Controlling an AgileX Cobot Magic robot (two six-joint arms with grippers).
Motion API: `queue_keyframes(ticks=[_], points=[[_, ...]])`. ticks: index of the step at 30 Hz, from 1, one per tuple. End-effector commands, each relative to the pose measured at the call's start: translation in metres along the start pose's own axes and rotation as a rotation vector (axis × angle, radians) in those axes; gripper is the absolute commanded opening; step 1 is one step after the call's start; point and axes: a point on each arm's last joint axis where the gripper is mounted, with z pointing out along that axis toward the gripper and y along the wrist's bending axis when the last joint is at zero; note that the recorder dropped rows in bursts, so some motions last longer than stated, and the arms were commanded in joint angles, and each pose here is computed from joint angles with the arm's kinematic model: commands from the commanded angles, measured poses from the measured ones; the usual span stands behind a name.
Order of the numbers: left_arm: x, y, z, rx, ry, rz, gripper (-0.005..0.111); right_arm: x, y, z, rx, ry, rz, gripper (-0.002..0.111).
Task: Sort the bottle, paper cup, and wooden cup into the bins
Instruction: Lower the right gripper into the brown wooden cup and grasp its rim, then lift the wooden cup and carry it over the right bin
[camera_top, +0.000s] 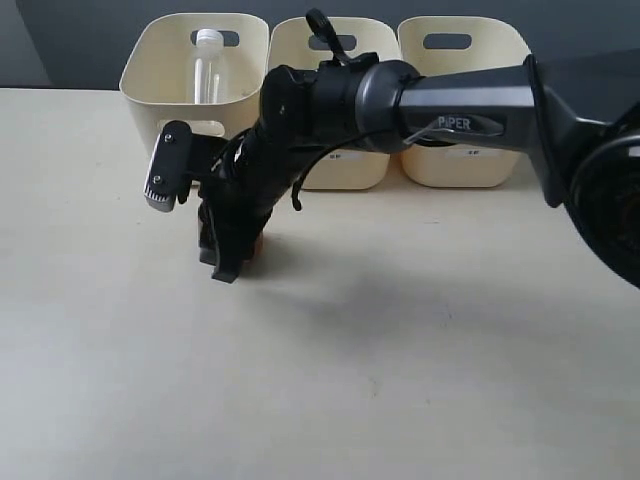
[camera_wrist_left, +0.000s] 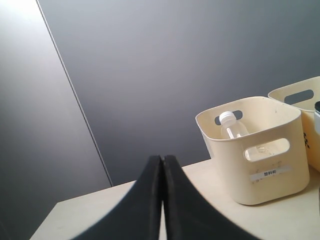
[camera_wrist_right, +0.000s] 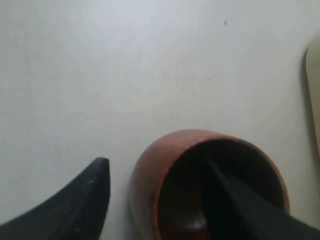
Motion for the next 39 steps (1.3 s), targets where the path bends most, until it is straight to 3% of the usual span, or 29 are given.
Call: queue_keyframes(ticks=[1, 5, 22, 39], points=[[0.0, 0.0, 0.0, 0.001, -0.005, -0.002, 0.0, 0.002, 0.002, 0.002, -0.022, 0.015, 0.0, 0.03], [0.0, 0.0, 0.0, 0.001, -0.005, -0.002, 0.0, 0.005, 0.003, 0.002, -0.028, 0.04, -0.019, 0.0], [0.0, 0.0, 0.0, 0.001, -0.005, -0.002, 0.0, 0.003, 0.002, -0.006, -0.023, 0.05, -0.046, -0.001], [0.0, 0.0, 0.0, 0.001, -0.005, -0.002, 0.0, -0.037, 0.007, -0.135, 0.092, -0.039, -0.042, -0.001]])
